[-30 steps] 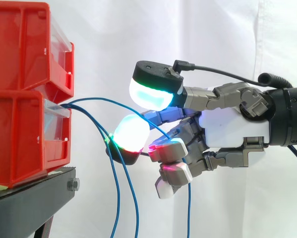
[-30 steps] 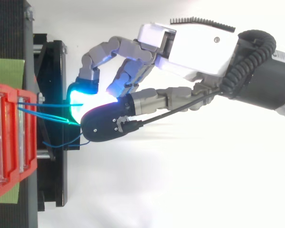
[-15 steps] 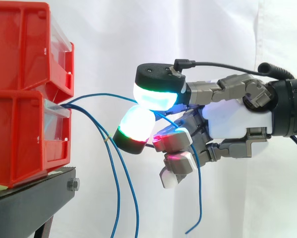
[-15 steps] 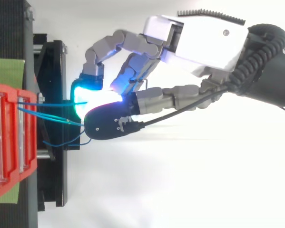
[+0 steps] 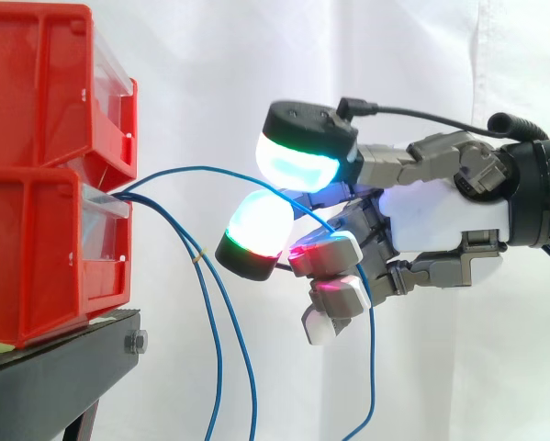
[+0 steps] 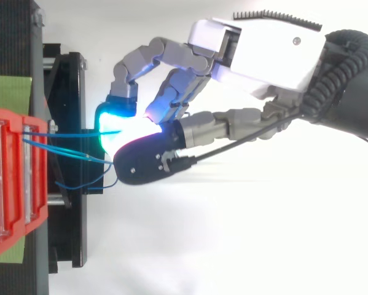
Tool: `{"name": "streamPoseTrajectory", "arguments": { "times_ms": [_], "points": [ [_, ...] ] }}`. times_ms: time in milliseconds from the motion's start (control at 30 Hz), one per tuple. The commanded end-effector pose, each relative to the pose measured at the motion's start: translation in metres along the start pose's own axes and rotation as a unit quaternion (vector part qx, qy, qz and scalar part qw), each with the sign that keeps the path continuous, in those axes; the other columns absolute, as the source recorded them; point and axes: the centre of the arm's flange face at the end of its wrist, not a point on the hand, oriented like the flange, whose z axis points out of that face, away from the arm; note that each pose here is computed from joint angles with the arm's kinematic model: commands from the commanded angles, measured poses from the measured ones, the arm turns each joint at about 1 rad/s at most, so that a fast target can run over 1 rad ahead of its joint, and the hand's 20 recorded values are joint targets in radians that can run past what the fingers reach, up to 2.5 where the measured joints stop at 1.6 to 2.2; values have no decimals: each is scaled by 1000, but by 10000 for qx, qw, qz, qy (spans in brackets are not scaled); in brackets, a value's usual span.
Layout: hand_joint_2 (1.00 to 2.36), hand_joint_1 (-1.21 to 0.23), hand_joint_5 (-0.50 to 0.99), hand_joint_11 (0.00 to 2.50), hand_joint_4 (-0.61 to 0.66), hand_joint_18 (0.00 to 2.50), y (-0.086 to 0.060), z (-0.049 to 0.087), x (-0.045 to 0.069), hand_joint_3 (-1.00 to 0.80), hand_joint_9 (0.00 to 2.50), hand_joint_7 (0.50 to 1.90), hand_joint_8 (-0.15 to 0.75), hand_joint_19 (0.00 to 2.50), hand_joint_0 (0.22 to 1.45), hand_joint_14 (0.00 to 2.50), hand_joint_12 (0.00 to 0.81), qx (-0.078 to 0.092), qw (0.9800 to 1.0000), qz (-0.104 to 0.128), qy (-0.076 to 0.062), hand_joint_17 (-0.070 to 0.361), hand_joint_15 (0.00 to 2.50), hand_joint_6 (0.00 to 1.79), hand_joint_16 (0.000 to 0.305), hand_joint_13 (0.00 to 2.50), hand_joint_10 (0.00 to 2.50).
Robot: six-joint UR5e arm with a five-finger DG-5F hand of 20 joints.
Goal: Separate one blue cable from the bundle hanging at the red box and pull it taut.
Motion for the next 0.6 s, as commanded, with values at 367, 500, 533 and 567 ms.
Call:
{"name": "streamPoseTrajectory", "arguments": {
  "times_ms": [367, 500, 533, 567],
  "points": [
    [1023, -567, -227, 1599, 124, 742, 0, 0, -1, -208, 1157, 928, 262, 705, 611, 27, 332, 11, 10000, 12, -6, 109, 1082, 917, 49, 1157, 2],
    [1022, -601, -232, 1601, 120, 739, -1, 0, -1, -219, 1150, 922, 261, 706, 621, 26, 328, 18, 10000, 10, -4, 110, 1085, 919, 49, 1153, 3],
    [1022, -612, -233, 1606, 114, 740, -1, 0, -1, -229, 1142, 915, 263, 708, 624, 27, 326, 18, 10000, 10, -4, 110, 1085, 919, 49, 1152, 2],
    [1022, -624, -234, 1613, 109, 739, -1, 0, -1, -232, 1135, 906, 256, 705, 625, 27, 326, 18, 10000, 10, -4, 110, 1090, 920, 49, 1150, 1]
  ]
}}
